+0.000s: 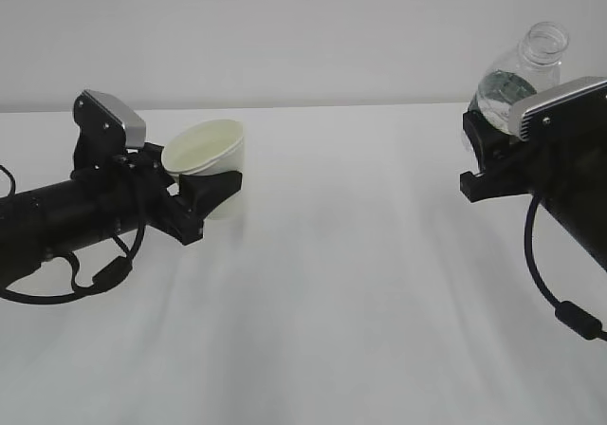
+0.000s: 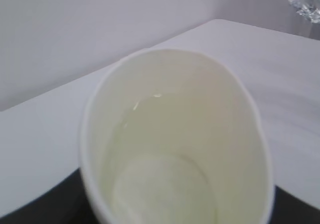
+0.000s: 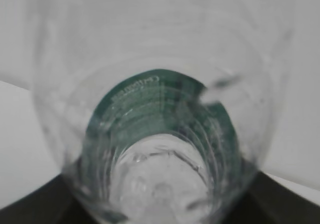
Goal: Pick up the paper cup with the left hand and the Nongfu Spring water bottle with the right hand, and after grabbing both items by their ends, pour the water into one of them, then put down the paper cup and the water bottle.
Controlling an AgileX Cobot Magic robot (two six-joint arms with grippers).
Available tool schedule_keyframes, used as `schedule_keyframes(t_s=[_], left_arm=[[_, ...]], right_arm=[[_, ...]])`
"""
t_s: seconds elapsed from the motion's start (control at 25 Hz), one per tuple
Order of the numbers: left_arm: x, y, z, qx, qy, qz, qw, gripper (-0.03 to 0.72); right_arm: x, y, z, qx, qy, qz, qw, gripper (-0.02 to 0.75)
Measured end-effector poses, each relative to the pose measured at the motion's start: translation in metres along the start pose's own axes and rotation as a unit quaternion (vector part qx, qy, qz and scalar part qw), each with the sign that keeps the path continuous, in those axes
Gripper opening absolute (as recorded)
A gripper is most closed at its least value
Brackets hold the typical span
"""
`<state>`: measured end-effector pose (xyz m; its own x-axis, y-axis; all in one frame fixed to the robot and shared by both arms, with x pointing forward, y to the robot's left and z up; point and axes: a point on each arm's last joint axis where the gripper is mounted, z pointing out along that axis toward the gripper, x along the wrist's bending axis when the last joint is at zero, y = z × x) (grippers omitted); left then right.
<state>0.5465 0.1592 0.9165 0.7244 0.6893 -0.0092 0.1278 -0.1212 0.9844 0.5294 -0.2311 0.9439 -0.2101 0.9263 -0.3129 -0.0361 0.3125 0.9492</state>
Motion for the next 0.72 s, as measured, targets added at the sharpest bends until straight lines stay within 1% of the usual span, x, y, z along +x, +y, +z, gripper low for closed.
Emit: schedule_keyframes(t_s=[0.36, 0.72], left_arm=[[0.028, -0.001, -0.011, -0.006, 0.06, -0.02, 0.998, 0.414], [0.054, -0.002, -0.024, -0.011, 0.114, -0.035, 0.993, 0.414]], right_arm=[[0.0, 0.0, 0.0, 0.0, 0.0, 0.002, 1.0, 0.447], [0.0, 0.0, 0.0, 0.0, 0.0, 0.002, 1.0, 0.447]])
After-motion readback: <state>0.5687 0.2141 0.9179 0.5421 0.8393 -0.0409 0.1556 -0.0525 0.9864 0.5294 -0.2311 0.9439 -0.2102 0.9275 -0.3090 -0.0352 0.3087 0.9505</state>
